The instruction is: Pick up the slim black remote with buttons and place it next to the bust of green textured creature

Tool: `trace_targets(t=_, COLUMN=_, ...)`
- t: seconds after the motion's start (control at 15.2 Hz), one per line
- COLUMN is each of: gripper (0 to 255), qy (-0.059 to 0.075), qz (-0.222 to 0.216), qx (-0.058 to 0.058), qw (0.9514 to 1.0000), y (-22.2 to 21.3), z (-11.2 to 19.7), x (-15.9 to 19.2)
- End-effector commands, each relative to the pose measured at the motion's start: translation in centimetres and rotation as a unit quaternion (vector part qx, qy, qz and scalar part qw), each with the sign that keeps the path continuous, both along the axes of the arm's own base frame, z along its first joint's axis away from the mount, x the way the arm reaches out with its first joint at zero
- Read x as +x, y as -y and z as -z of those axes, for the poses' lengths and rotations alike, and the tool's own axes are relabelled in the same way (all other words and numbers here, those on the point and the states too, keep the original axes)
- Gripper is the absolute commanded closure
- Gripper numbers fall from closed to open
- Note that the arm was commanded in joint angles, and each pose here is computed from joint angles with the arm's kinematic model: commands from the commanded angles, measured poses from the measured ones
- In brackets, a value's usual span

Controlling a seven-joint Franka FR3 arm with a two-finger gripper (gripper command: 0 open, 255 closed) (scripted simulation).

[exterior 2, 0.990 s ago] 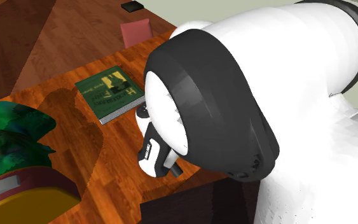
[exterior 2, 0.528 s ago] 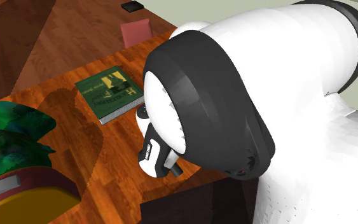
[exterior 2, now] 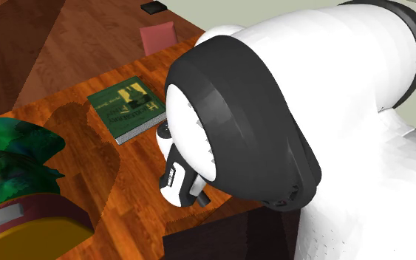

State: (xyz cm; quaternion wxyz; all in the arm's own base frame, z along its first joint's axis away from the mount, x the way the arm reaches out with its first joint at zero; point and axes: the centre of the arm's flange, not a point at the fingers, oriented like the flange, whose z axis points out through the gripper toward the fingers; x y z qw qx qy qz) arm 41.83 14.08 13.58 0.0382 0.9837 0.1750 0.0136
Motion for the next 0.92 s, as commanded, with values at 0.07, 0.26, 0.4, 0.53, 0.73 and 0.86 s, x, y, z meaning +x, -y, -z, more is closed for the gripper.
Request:
trace_targets(t=0.07, gripper=255, qy=-0.001, qz=0.007, qx=-0.001, qw=1.0, y=0.5, z=-0.4, x=0.1)
trace_targets(t=0.26, gripper=255, qy=-0.001, qz=0.007, qx=-0.001, qw=1.0, y=0.5, z=-2.0, x=0.1)
trace_targets(t=0.4, gripper=255, qy=-0.001, qz=0.007, qx=-0.001, qw=1.0, y=0.5, z=-3.0, x=0.1)
trace_targets(t=0.53, gripper=255, qy=-0.001, qz=0.007, qx=-0.001, qw=1.0, y=0.5, z=-4.1, x=0.1)
trace_targets(t=0.73, gripper=255, qy=-0.001, qz=0.007, qx=-0.001, qw=1.0, y=0.5, z=-5.7, x=0.1)
trace_targets(t=0.86, gripper=255, qy=-0.001, qz=0.007, qx=-0.001, qw=1.0, y=0.5, z=-6.7, x=0.1)
